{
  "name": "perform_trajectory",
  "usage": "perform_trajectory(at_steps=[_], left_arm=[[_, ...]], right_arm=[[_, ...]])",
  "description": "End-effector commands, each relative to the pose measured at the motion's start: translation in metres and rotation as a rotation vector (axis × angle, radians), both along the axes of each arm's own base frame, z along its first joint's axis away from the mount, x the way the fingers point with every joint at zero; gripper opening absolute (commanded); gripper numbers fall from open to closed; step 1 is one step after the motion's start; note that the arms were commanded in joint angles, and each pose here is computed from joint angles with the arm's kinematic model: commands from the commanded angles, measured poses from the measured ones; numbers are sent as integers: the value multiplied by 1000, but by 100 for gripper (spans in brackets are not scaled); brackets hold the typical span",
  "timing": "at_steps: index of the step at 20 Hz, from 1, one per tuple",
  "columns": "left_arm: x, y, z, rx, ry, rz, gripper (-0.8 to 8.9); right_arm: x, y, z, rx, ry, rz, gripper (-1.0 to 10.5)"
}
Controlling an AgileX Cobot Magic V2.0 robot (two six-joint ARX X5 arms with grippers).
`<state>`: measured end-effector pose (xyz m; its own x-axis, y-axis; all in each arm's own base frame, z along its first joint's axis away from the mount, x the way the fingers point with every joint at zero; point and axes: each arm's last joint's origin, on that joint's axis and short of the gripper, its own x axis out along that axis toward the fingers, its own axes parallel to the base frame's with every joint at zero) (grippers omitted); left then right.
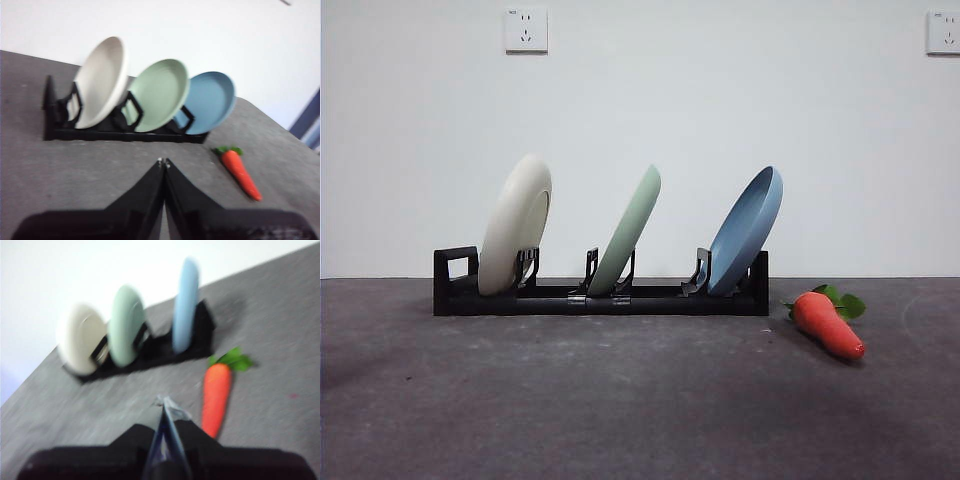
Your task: Take the green plate from the plate rack,put the plate on the table,take the carrot from the table,put the carrot in the plate
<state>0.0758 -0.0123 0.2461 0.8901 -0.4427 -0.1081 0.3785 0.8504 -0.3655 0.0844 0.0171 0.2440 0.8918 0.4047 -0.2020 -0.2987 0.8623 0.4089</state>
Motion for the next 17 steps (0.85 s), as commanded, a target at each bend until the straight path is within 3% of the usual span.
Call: perform_trajectory(at_steps=[1,10,17], left_arm=[[0,-1,18,43,-3,-59,-7],[5,-5,63,175,133,-247,-7],[2,-4,86,256,192,-283,-7]], right_arm=[[0,2,19,-70,8,104,-12],[8,5,73,-274,202,297,-11],[16,7,94,-323,339,384,-11]])
